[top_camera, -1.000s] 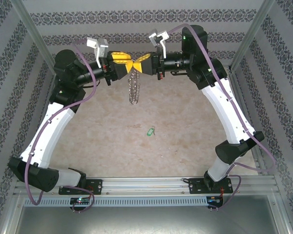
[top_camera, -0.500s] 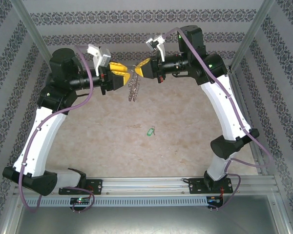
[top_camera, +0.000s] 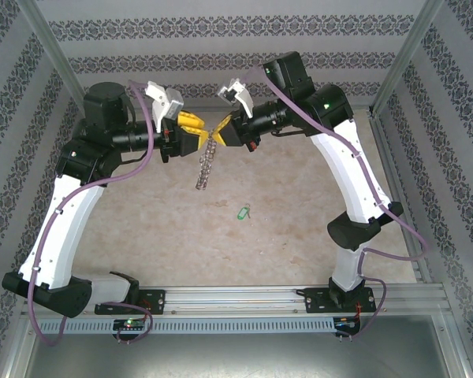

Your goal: Put the keys on the keyring

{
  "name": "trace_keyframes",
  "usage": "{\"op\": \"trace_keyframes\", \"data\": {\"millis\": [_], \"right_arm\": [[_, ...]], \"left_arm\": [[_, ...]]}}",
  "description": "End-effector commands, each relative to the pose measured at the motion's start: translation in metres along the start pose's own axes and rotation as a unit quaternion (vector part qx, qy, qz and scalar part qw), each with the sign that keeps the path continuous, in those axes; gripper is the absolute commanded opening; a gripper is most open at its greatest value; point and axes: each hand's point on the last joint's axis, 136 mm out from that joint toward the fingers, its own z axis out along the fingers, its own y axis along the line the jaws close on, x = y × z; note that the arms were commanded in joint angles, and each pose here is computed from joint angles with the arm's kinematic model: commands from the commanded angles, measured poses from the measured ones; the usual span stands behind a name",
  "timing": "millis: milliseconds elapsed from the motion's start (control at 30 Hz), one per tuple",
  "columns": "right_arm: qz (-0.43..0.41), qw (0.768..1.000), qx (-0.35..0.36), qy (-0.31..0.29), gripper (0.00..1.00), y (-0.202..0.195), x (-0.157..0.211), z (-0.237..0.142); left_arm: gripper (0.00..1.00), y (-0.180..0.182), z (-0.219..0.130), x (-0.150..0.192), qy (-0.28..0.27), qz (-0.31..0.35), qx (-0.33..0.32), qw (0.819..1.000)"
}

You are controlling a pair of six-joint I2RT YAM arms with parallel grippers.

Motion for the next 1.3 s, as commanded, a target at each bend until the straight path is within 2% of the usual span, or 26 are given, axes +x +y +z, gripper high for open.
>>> {"op": "trace_keyframes", "data": {"millis": [0,567,833,1267], "right_arm": [[-0.028,1.0,-0.001,0.005,0.0,0.013,0.001,-0.004],[-0.056,0.998,-0.013,0.019,0.0,0.04,0.012,-0.011],[-0.057,0.998,-0.004,0.034,0.0,0.044,0.021,-0.011],[-0.072,0.997,-0.006,0.038,0.0,0.054,0.025,-0.016]], "left_arm": [[0.32,-0.012,-0.003,0.0,0.009,0.025,0.009,1.0],[0.32,-0.029,0.005,0.024,0.062,0.042,0.027,0.997],[0.32,-0.038,0.01,0.024,0.069,0.049,0.042,0.996],[0.23,-0.046,0.016,0.029,0.081,0.049,0.059,0.994]]}}
